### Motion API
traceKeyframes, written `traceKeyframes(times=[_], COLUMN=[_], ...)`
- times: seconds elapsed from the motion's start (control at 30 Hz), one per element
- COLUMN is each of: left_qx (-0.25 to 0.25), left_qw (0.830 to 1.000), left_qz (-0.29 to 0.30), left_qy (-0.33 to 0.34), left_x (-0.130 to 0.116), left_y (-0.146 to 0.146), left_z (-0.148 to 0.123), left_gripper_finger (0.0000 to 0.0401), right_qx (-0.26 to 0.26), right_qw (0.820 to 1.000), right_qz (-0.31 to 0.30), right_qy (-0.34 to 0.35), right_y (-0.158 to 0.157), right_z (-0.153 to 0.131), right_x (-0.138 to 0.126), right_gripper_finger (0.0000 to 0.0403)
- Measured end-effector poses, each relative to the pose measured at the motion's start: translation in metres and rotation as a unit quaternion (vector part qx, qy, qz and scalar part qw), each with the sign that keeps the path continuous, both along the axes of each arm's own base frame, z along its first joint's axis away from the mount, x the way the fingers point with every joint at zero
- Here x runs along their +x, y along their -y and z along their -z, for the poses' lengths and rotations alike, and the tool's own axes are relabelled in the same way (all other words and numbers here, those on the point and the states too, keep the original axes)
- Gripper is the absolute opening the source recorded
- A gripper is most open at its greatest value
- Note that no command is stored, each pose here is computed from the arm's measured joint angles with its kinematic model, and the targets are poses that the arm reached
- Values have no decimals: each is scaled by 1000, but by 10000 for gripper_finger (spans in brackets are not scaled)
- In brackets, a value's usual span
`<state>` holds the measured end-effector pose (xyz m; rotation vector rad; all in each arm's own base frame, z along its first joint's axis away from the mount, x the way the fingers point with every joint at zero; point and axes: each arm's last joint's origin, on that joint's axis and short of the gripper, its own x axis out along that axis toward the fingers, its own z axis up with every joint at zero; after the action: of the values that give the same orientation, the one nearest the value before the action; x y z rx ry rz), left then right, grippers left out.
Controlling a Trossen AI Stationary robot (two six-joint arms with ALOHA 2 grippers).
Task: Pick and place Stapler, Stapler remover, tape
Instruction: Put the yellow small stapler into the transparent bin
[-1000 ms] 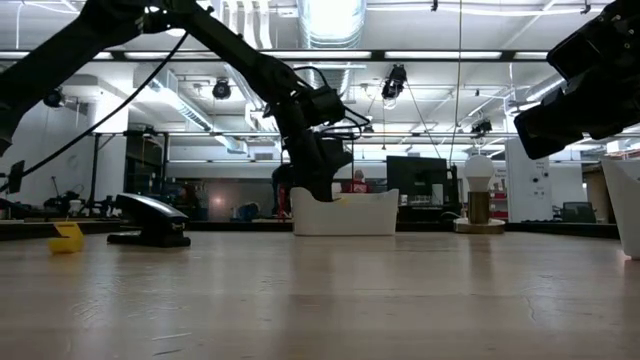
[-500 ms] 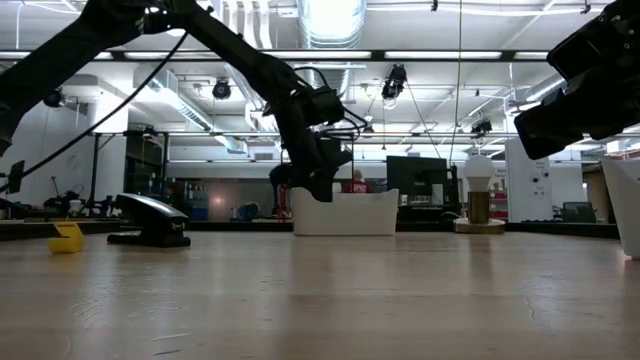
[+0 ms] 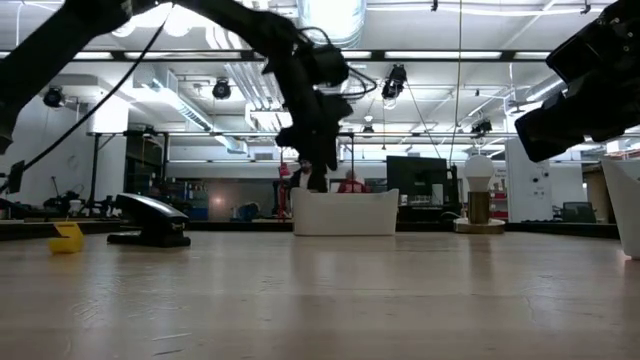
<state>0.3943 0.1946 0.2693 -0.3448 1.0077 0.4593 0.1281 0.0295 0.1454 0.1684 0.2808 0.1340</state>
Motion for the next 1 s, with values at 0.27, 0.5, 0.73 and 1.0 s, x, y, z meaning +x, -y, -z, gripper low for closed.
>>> traceKeyframes(times=[0.27,0.5,0.73,1.0], left_qx=[-17,-9,-47,-87], left_qw=[993,970,958,932], left_qz=[88,189,188,118], left_qy=[-73,-155,-212,-330], left_x=[-24,-46,-58,-85], left_y=[75,143,190,219], left_z=[-39,-53,-36,3], left_gripper_finger=[163,163,163,163], right_qx=[7,9,9,12], right_qw=[1000,1000,1000,1000], right_qz=[2,2,2,3], right_qy=[-15,-12,-11,-12], right_y=[0,0,0,0], right_z=[4,3,3,3], right_x=[0,0,0,0], right_gripper_finger=[8,8,8,8])
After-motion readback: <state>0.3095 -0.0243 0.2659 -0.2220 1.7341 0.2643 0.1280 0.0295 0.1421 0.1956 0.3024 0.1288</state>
